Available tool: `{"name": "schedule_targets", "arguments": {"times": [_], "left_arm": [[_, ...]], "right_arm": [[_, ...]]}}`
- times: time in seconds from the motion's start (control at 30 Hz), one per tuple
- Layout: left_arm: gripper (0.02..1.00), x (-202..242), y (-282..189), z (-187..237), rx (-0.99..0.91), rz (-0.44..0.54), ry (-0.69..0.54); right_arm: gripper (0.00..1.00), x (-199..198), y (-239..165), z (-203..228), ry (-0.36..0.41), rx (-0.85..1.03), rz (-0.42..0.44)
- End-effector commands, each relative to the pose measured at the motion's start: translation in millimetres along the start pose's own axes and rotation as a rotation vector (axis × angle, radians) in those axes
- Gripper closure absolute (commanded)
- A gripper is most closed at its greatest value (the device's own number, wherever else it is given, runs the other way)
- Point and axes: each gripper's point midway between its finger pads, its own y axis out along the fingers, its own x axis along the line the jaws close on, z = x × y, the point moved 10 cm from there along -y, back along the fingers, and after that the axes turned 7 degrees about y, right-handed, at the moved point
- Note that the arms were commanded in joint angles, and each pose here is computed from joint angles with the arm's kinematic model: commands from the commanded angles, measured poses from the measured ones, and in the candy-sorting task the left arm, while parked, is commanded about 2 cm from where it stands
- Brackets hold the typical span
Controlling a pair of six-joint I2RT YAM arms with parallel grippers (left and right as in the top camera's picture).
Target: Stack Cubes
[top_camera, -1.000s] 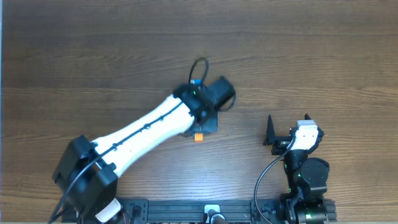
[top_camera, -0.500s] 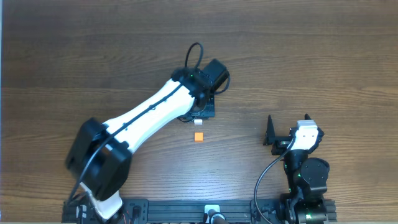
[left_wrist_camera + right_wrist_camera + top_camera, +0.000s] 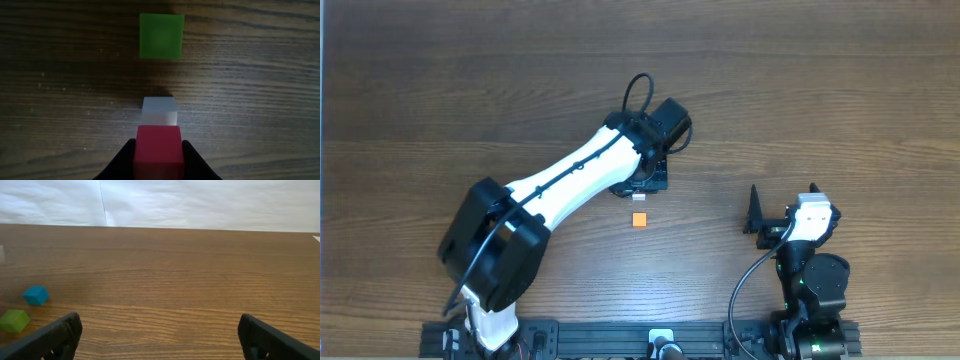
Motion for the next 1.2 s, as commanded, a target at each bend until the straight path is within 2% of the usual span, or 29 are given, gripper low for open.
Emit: {"name": "schedule_targets", "arguments": {"times": [0.03,1.2], "left_arm": [[0.980,-2.6,3.4,-5.1,-0.001,0.013,0.005],[0.978,-0.3,11.6,-4.0,0.016,-0.025,0.007]], "right_arm": [[0.009,1.2,0.3,2.2,-0.005,0.005,-0.014],[0.007,1.3,0.3,2.2,-0.005,0.005,-0.014]]}}
